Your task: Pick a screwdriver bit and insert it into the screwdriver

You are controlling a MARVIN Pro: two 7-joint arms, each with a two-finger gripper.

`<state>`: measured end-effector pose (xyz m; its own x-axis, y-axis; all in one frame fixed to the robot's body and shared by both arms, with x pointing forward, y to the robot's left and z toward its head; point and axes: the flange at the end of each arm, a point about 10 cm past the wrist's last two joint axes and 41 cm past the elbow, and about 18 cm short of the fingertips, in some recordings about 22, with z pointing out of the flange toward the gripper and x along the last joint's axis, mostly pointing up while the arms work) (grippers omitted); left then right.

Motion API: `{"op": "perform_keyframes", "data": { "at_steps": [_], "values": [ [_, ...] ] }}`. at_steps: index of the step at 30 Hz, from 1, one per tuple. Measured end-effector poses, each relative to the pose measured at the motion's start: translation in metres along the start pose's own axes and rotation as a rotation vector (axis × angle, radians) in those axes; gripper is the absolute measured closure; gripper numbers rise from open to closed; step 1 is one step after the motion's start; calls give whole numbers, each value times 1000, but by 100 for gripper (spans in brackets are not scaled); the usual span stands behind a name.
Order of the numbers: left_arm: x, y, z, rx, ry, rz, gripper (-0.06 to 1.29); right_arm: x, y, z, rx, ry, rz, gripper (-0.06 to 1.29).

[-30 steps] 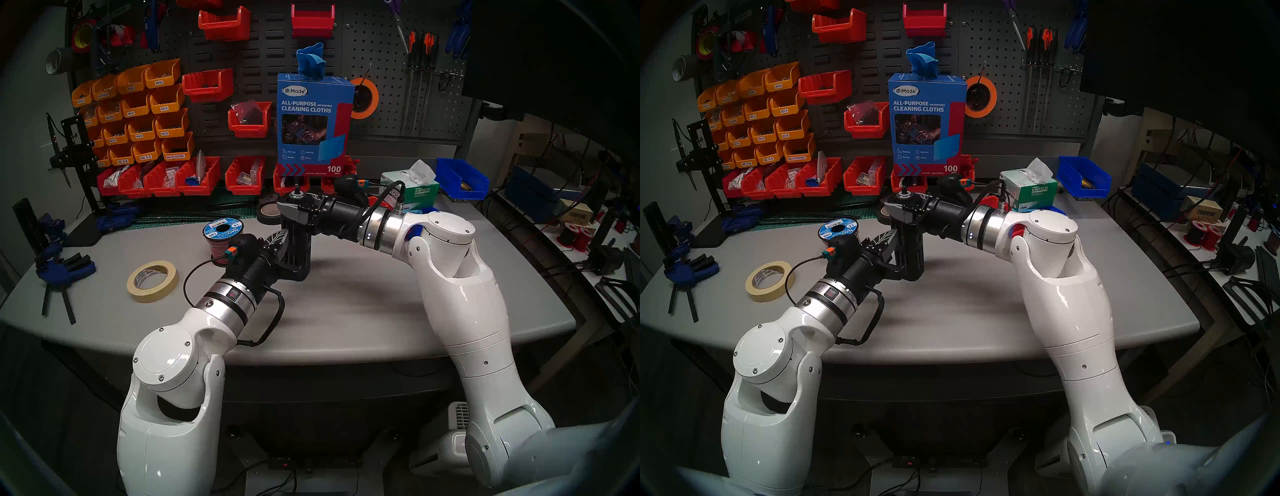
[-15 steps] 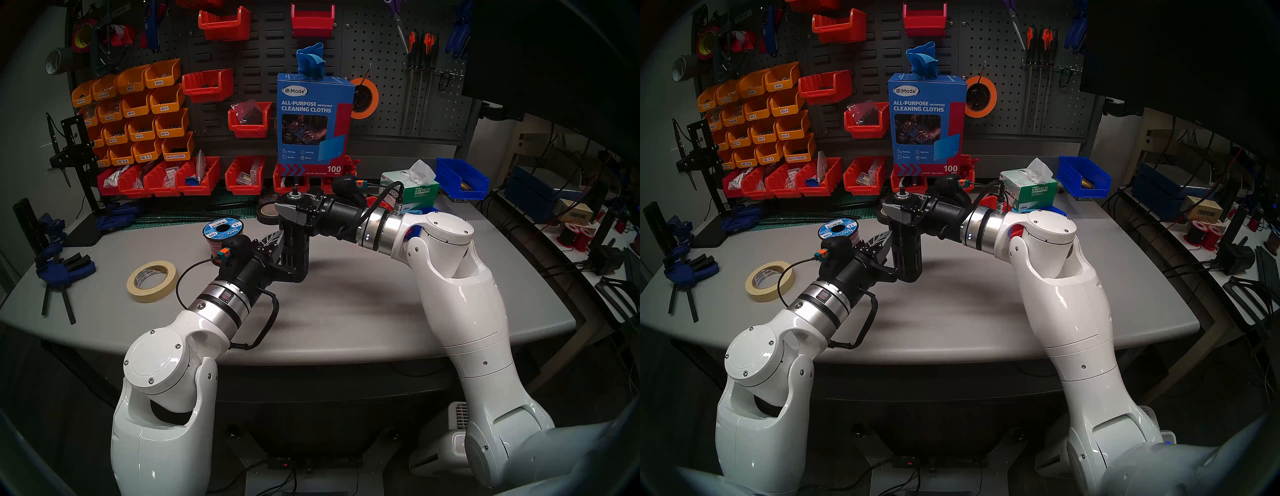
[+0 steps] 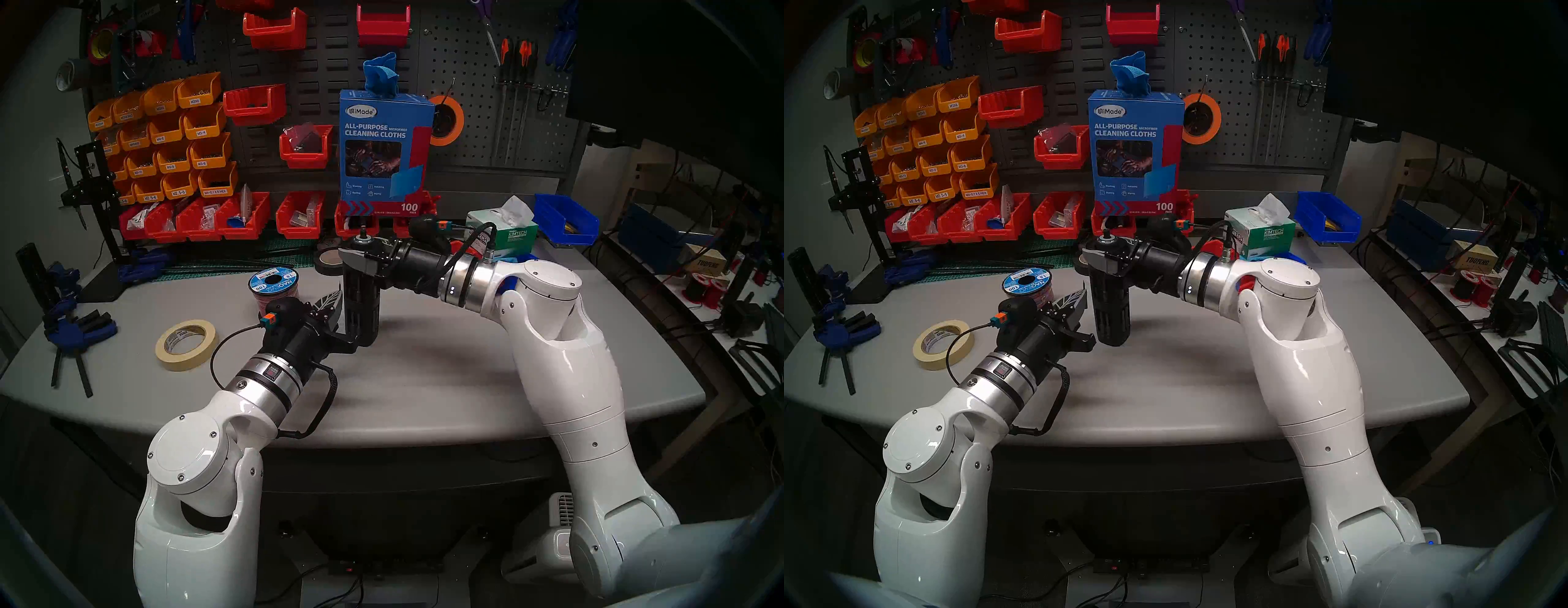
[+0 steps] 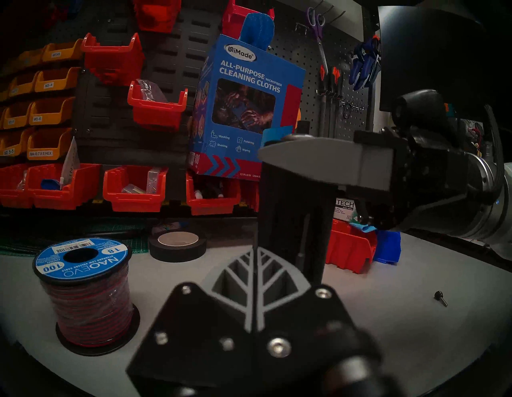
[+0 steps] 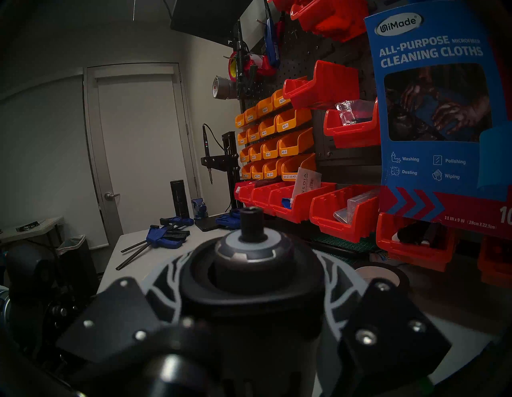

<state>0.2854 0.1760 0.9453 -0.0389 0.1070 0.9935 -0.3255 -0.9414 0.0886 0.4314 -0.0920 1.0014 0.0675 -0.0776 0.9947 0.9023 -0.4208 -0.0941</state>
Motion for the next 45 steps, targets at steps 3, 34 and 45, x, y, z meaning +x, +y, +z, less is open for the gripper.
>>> {"op": "perform_keyframes", "data": {
  "at_steps": [3, 34, 45],
  "values": [
    [6, -3, -2, 10, 14, -3, 125, 0, 0, 0, 1, 1, 1, 67],
    [62, -21, 14, 18, 134, -15, 125, -1, 3, 2, 11, 6, 5, 67],
    [73, -29, 32, 2, 165, 42, 125, -1, 2, 1, 14, 7, 5, 67]
  ]
}}
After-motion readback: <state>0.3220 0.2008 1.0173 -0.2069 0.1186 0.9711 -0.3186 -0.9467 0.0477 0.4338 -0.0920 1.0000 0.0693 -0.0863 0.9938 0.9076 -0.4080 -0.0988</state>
